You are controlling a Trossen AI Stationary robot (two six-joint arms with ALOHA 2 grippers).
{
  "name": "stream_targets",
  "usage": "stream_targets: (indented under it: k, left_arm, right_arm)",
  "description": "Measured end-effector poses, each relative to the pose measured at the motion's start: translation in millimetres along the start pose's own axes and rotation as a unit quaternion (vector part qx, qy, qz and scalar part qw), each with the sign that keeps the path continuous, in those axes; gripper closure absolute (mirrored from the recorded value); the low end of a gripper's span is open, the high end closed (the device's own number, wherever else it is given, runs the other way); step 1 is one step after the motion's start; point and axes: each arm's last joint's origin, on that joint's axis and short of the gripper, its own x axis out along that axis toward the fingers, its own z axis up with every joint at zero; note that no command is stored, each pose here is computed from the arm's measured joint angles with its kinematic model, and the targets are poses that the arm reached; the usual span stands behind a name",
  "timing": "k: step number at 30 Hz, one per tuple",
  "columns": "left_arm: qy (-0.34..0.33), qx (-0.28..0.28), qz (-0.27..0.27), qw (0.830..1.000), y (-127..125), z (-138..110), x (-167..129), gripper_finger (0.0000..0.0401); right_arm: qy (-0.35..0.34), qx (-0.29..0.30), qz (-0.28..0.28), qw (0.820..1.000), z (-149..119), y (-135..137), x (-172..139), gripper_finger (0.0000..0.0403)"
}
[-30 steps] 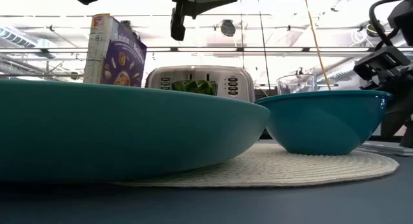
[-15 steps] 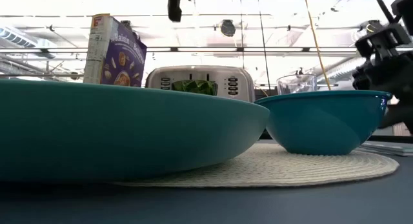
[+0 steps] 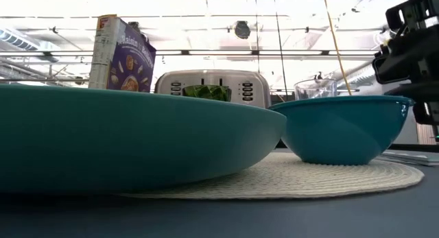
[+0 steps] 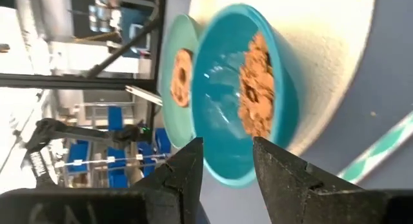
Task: Arrange a breakfast setting
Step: Return to Home Position
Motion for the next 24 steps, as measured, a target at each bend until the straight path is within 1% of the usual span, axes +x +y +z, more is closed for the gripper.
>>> stream_targets:
  k: [3, 5, 8, 10, 11, 13, 15, 17, 19, 21, 24]
  left_arm:
    - [0.018, 0.032, -0.002, 0.999, 2, 10, -14, 0.0272]
    - [0.020, 0.043, -0.006, 0.999, 4, 20, -25, 0.0272]
    - [0.018, 0.064, -0.013, 0.998, 8, 36, -42, 0.0272]
    - [0.014, 0.079, -0.016, 0.997, 13, 47, -55, 0.0272]
    - [0.012, 0.084, -0.018, 0.996, 15, 52, -61, 0.0272]
    - [0.011, 0.093, -0.021, 0.995, 20, 61, -73, 0.0272]
    - [0.013, 0.099, -0.021, 0.995, 25, 67, -84, 0.0272]
    - [0.018, 0.107, -0.020, 0.994, 31, 72, -93, 0.0272]
    - [0.029, 0.115, -0.019, 0.993, 36, 74, -102, 0.0272]
    - [0.043, 0.131, -0.017, 0.990, 41, 75, -109, 0.0272]
    - [0.050, 0.161, -0.017, 0.985, 47, 69, -116, 0.0272]
  right_arm:
    - [-0.014, -0.017, 0.022, 1.000, 1, 4, -3, 0.0273]
    - [-0.027, -0.029, 0.044, 0.998, 3, 7, -6, 0.0273]
    - [-0.057, -0.058, 0.102, 0.991, 5, 18, -12, 0.0273]
    - [-0.076, -0.091, 0.155, 0.981, 7, 28, -17, 0.0273]
    - [-0.085, -0.112, 0.183, 0.973, 8, 33, -21, 0.0273]
    - [-0.111, -0.154, 0.240, 0.952, 9, 44, -29, 0.0273]
    - [-0.144, -0.196, 0.292, 0.925, 11, 54, -38, 0.0273]
    - [-0.180, -0.234, 0.332, 0.896, 13, 62, -46, 0.0273]
    - [-0.213, -0.266, 0.359, 0.869, 14, 67, -54, 0.0273]
    - [-0.240, -0.295, 0.372, 0.847, 15, 70, -59, 0.0273]
    - [-0.265, -0.340, 0.366, 0.824, 16, 70, -62, 0.0273]
